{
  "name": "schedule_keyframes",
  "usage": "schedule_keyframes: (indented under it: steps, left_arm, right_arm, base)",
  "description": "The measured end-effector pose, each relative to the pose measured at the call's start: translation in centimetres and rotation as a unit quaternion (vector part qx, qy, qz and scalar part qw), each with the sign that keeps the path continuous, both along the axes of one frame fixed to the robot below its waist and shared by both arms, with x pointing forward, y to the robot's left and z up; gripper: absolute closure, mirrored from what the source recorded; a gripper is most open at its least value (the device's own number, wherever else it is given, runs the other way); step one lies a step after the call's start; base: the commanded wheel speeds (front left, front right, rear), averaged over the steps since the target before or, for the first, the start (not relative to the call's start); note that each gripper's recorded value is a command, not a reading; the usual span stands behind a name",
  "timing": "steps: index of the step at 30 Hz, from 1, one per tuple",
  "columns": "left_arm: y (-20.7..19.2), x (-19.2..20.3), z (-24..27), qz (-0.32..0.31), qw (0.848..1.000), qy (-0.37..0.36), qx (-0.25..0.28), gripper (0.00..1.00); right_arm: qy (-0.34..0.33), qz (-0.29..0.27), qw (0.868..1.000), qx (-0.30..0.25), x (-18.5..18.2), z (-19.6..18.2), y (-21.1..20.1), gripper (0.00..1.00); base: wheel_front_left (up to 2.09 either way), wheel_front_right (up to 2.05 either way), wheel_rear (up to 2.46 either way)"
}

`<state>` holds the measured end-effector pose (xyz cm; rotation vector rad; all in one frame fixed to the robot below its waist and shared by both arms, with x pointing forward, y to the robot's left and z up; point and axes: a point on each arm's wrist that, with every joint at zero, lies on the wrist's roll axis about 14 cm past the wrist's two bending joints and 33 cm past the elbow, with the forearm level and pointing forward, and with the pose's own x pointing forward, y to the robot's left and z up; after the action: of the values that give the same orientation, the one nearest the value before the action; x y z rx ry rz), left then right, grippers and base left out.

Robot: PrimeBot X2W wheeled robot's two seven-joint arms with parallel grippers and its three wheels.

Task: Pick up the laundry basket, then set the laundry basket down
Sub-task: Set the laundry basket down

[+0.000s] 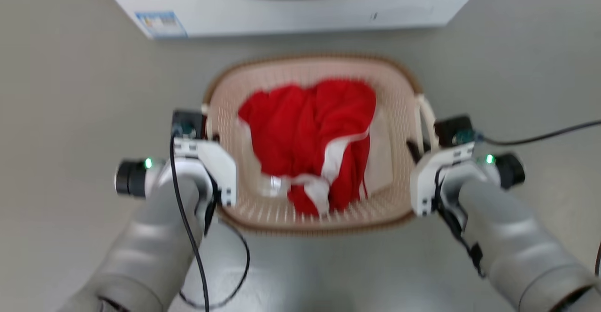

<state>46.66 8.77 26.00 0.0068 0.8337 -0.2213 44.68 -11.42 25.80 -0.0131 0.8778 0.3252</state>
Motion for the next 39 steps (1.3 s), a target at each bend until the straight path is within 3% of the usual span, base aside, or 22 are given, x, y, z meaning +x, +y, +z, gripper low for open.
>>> schedule_keyframes:
  steps: [12, 22, 39]
  left_arm:
    - [0.3, 4.8, -6.4, 0.006, 1.000, 0.009, 0.004, 1.00]
    - [0.5, 5.4, -10.4, 0.014, 1.000, 0.026, 0.007, 1.00]
    - [0.4, 5.9, -11.4, 0.014, 1.000, 0.026, 0.006, 1.00]
  right_arm:
    - [-0.001, 0.005, 1.000, -0.001, 5.0, -6.6, 0.0, 1.00]
    - [0.018, -0.004, 1.000, -0.002, 5.1, -10.7, -0.5, 1.00]
    - [0.013, -0.010, 1.000, -0.007, 5.7, -11.6, -1.0, 1.00]
  base:
    - [0.00, 0.00, 0.00]
    - [0.00, 0.00, 0.00]
    - [0.00, 0.00, 0.00]
